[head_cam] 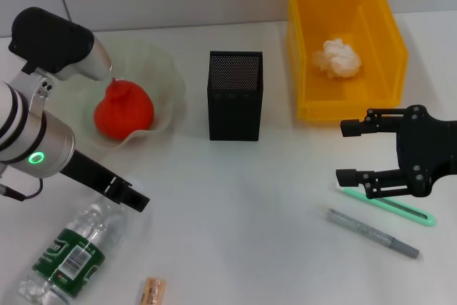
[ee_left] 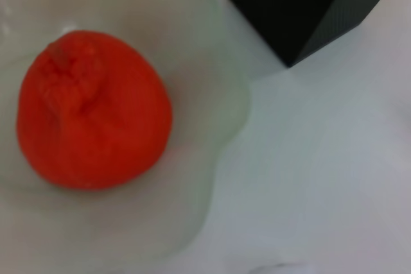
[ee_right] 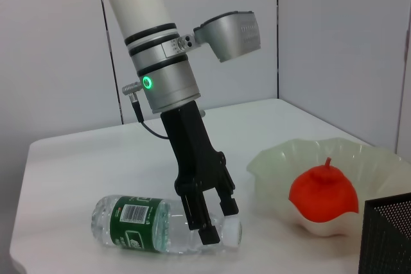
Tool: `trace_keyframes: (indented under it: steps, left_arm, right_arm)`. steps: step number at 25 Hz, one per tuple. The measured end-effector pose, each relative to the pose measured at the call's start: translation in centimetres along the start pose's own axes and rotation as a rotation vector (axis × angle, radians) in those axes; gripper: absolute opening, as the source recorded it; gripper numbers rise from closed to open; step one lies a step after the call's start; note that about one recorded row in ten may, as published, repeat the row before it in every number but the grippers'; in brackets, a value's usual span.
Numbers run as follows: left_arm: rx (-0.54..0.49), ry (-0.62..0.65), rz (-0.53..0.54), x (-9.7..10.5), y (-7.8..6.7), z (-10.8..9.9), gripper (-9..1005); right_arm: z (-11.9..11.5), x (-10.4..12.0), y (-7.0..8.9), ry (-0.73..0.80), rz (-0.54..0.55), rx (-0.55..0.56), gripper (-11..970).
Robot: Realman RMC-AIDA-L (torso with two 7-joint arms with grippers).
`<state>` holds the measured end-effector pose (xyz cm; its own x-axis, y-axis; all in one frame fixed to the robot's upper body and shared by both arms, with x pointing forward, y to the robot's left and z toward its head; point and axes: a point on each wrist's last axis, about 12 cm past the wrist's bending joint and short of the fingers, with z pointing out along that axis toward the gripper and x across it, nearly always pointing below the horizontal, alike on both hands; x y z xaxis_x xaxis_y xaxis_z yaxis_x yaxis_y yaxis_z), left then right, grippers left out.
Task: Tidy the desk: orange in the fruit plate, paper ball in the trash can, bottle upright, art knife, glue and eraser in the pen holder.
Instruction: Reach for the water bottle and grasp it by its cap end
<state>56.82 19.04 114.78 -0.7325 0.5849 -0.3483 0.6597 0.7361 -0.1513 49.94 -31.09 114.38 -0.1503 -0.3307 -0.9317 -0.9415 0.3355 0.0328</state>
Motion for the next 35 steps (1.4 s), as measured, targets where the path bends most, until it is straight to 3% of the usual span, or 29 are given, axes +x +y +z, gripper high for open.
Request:
trace_keyframes:
  steps: [3, 4, 18, 35]
  left_arm:
    - [-0.022, 0.013, 0.008, -0.1, -0.1, 0.2, 808]
    - [-0.074, 0.045, 0.024, -0.2, -0.3, 0.5, 808]
    - [-0.127, 0.068, 0.061, -0.4, -1.0, 1.4, 807]
    - [-0.131, 0.078, 0.078, -0.5, -1.5, 1.8, 806]
  right_arm:
    - [0.0, 0.0, 0.0, -0.001, 0.0, 0.001, 759]
    - [0.0, 0.0, 0.0, -0.001, 0.0, 0.0, 759]
    - [0.0, 0.0, -0.1, -0.002, 0.001, 0.0, 759]
    - [0.1, -0.2, -0.2, -0.004, -0.003, -0.003, 759]
